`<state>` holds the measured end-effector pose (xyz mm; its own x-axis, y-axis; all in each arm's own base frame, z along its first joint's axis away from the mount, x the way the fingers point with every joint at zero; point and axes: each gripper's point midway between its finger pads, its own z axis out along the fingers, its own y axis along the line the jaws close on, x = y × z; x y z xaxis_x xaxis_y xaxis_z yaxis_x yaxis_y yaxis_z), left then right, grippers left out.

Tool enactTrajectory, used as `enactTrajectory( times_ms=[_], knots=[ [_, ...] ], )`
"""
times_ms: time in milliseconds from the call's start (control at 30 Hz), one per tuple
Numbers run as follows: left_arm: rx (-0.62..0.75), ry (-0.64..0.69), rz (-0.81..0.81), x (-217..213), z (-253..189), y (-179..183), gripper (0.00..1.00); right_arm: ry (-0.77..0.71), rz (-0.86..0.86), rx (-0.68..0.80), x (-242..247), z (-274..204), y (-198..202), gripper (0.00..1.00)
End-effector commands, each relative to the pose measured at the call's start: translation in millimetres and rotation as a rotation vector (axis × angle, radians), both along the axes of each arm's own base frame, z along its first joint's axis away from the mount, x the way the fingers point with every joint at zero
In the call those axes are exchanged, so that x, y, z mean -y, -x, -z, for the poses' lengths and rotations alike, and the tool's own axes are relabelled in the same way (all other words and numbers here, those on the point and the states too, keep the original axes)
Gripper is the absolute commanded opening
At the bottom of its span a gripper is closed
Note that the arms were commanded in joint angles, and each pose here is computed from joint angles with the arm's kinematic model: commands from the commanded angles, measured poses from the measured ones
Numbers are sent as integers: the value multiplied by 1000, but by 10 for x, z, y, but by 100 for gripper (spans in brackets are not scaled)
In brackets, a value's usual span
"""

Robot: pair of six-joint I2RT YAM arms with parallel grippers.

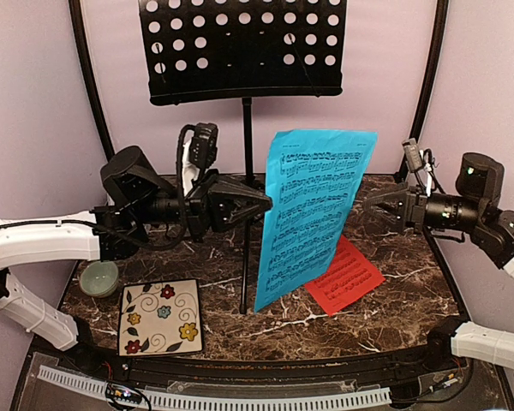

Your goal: Set up the instrument practice props

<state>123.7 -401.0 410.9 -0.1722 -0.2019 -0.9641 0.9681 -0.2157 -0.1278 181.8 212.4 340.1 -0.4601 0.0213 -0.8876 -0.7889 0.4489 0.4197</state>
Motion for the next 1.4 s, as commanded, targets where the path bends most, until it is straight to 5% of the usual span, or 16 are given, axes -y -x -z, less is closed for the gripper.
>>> enactTrajectory(
  times_ms=[0,667,767,867,1000,1167,1367],
  knots=[
    [59,-30,40,-138,-83,158,0,-128,-150,122,-178,-371,116,80],
    [96,21,125,-294,-350,329,0,-299,-221,191,-435,-297,2,80],
    [87,27,86,-295,-363,247,0,-332,-296,210,-524,-371,151,69],
    [72,36,-22,-314,-376,60,0,-344,-314,239,-557,-452,271,42],
    [42,36,-206,-337,-373,-234,0,-313,-259,228,-571,-553,220,40],
    [-2,-4,-356,-365,-319,-490,0,-239,-161,201,-545,-647,53,0],
    [-37,-73,-539,-461,-306,-776,5,-199,-4,262,-417,-966,-161,0]
  ],
)
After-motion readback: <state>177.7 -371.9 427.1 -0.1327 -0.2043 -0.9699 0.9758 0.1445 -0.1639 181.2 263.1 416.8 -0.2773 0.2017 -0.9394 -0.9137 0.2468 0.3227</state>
